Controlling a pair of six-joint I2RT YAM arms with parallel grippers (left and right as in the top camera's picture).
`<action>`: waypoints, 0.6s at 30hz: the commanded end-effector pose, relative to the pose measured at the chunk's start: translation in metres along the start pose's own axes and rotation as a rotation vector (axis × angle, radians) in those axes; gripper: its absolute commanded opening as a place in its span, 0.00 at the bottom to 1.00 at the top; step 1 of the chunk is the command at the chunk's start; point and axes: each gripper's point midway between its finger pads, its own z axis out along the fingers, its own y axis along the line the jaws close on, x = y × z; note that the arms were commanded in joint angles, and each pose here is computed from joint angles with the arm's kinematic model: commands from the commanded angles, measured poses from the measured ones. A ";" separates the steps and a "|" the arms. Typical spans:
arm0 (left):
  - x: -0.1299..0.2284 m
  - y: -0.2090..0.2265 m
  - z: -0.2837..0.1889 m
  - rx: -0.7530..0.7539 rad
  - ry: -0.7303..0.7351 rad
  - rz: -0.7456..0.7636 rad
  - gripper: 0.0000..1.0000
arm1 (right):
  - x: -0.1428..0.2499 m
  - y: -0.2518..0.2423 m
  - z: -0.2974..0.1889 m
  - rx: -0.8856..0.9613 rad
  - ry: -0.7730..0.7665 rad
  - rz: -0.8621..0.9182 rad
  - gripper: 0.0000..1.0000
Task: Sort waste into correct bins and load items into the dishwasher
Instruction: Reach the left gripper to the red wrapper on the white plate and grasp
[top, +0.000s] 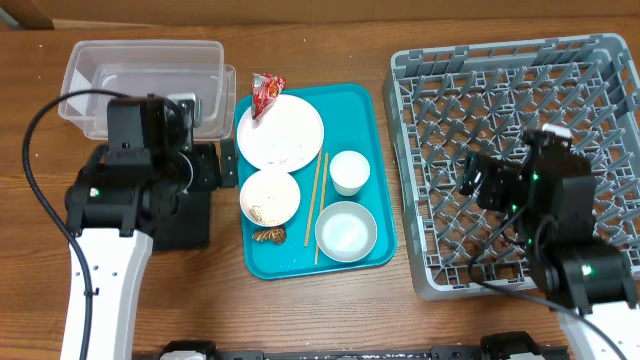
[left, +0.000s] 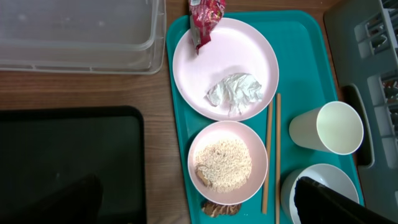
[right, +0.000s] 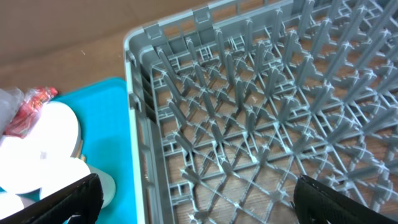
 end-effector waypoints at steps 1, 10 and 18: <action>-0.009 -0.001 -0.003 0.013 -0.006 0.020 1.00 | -0.012 0.006 -0.002 -0.007 0.010 -0.002 1.00; -0.049 -0.006 -0.003 0.029 -0.163 0.024 1.00 | -0.010 0.005 -0.001 -0.003 0.020 -0.003 1.00; -0.076 -0.020 0.037 0.025 -0.192 0.069 1.00 | -0.010 0.005 -0.001 -0.003 0.020 -0.003 1.00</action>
